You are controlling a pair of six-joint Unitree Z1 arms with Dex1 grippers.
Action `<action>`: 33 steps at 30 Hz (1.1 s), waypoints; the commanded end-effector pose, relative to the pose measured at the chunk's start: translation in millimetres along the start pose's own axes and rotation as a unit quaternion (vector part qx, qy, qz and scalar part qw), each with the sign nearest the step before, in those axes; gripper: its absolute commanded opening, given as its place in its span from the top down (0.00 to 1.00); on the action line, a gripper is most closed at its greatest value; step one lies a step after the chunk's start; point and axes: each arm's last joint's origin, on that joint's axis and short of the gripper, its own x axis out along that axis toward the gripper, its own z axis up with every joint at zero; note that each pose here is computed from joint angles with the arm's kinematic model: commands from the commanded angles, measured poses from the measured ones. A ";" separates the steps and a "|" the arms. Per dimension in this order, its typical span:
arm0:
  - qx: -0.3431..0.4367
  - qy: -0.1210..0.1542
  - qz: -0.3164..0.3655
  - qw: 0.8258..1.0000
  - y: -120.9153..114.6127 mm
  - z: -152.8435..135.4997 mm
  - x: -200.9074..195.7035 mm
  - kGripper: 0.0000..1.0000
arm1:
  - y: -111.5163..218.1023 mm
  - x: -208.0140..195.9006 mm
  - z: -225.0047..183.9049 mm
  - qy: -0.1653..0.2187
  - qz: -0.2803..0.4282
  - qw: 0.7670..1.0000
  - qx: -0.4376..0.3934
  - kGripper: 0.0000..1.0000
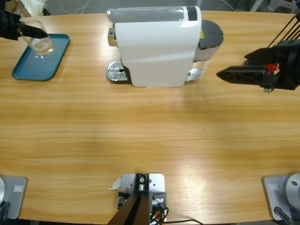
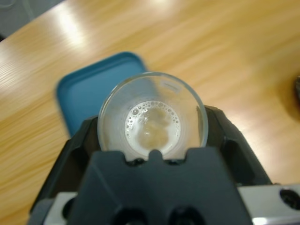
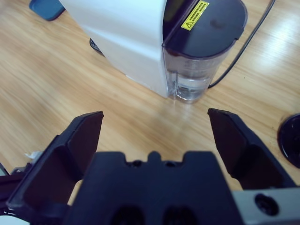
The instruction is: Pour coffee
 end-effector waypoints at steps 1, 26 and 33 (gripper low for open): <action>-0.040 -0.010 0.050 0.998 31.8 -11.6 23.2 1.00 | -4.1 -14.5 -13.9 0.016 -0.010 1.000 0.012 0.00; -0.075 0.036 0.051 0.995 45.6 -50.2 74.6 1.00 | -3.9 -17.5 -13.5 0.036 -0.014 0.999 0.013 0.00; -0.061 0.024 0.037 0.997 39.4 -59.7 81.0 0.01 | -3.2 -15.0 -7.9 0.033 -0.013 0.999 0.013 0.00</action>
